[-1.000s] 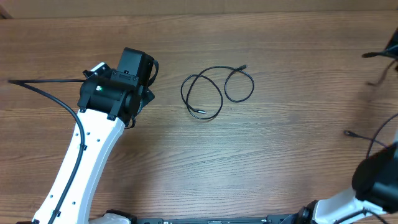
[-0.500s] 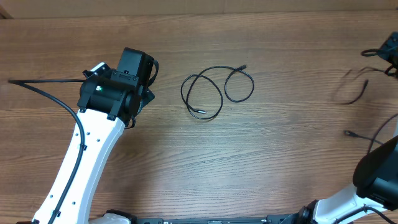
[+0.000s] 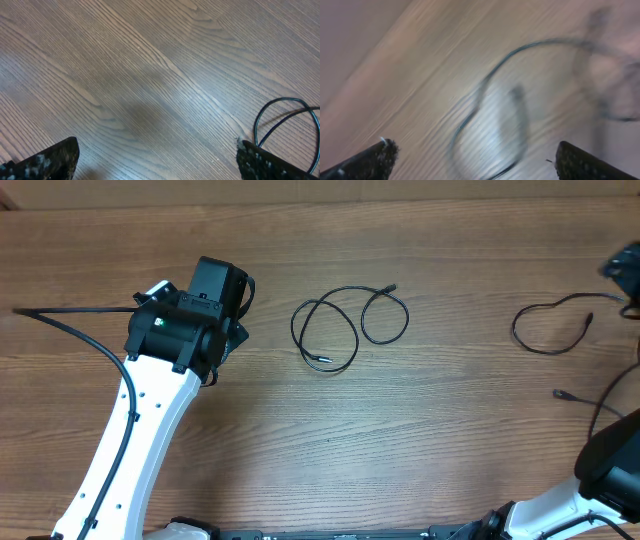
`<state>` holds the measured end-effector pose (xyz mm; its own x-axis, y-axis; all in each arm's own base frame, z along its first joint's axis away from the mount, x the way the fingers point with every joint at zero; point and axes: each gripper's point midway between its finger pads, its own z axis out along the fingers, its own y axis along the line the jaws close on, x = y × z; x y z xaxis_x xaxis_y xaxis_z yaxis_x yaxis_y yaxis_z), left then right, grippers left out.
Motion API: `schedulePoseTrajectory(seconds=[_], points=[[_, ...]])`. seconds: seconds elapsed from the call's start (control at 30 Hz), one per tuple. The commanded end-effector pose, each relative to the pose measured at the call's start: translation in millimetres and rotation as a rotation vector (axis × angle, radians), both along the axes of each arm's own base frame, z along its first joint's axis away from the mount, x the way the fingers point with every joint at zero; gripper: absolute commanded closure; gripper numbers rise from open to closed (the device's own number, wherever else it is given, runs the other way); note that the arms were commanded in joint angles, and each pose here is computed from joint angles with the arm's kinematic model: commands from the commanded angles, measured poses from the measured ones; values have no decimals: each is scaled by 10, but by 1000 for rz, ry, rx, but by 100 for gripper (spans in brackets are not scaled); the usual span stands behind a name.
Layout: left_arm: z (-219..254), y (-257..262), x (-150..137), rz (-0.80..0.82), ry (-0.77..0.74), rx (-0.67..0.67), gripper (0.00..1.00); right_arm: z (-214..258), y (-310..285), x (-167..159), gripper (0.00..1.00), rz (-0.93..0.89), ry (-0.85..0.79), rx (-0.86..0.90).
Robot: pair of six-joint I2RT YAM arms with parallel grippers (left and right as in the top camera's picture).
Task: Untangle cables
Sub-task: 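Release the cable at right and return the right gripper to center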
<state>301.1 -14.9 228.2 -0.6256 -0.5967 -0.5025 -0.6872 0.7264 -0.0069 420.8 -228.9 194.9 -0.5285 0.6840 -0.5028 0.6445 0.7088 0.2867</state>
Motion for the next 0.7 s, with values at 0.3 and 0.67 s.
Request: schedulePoseTrajectory(seconds=[0.3, 0.67], points=[[69, 43, 20, 5, -21, 16, 0, -396, 2327, 186, 0, 782, -13, 218], [69, 43, 20, 5, -21, 16, 0, -1008, 3624, -125, 0, 1080, 37, 196]])
